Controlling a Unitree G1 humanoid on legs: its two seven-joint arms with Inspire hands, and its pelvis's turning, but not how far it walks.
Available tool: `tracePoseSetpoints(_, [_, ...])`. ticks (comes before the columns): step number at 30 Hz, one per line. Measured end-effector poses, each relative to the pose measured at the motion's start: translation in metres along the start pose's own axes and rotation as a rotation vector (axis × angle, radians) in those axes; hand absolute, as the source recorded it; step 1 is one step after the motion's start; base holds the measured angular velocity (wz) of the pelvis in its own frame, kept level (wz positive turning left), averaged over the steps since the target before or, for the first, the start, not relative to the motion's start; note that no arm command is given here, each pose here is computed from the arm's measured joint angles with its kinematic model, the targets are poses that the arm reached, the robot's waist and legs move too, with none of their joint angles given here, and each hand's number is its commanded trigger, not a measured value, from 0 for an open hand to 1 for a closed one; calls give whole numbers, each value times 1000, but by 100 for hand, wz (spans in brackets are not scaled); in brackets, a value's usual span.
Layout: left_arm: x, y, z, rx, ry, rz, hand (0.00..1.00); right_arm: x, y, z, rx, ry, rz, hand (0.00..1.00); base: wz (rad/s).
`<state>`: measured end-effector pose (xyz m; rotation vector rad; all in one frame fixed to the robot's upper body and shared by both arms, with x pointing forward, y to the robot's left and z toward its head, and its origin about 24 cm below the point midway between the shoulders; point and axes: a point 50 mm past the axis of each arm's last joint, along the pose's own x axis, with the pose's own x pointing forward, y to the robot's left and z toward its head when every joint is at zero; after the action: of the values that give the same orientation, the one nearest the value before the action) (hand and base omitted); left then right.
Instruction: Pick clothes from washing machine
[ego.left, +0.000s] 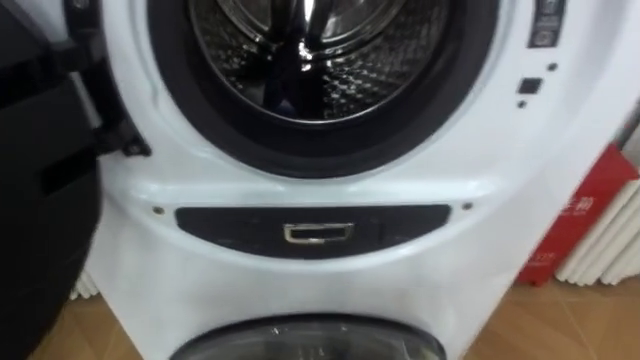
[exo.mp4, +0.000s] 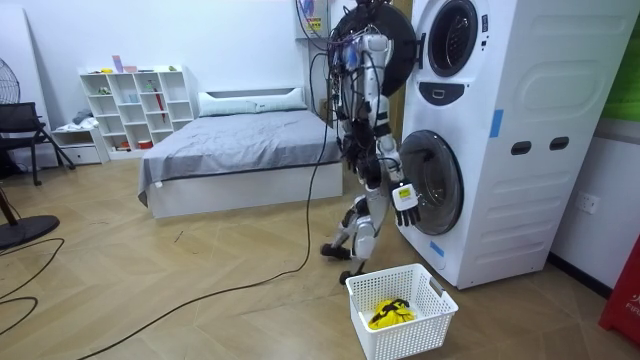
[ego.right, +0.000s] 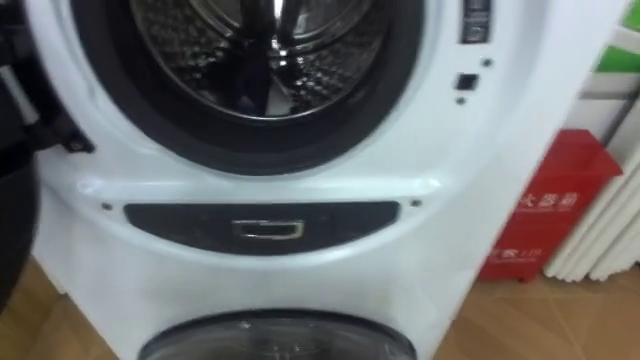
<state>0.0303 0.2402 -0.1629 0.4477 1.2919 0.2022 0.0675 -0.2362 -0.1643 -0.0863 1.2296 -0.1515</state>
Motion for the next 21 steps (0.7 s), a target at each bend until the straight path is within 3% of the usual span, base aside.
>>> tracePoseSetpoints(3, [7, 6, 36, -19, -83, -7, 0, 1, -9, 7, -1, -17, -43, 0, -1])
tracePoseSetpoints(8, [4, 6, 140, -18, -372, -37, 0, 4, -8, 33, 38, -76, -71, 0, 27])
tracePoseSetpoints(10, [1, 1, 153, 21, -414, -53, 0, 5, -5, 41, 39, -85, -64, 0, 34])
tracePoseSetpoints(13, [0, -8, 149, 91, -407, -82, 0, 6, -4, 46, 57, -93, -57, 0, 39])
tracePoseSetpoints(17, [6, -12, 92, 110, -264, -108, 0, 4, -2, 38, 64, -89, -35, 0, 4])
tracePoseSetpoints(21, [7, -9, 76, 86, -214, -103, 0, 4, -2, 35, 110, -85, -17, 0, 46])
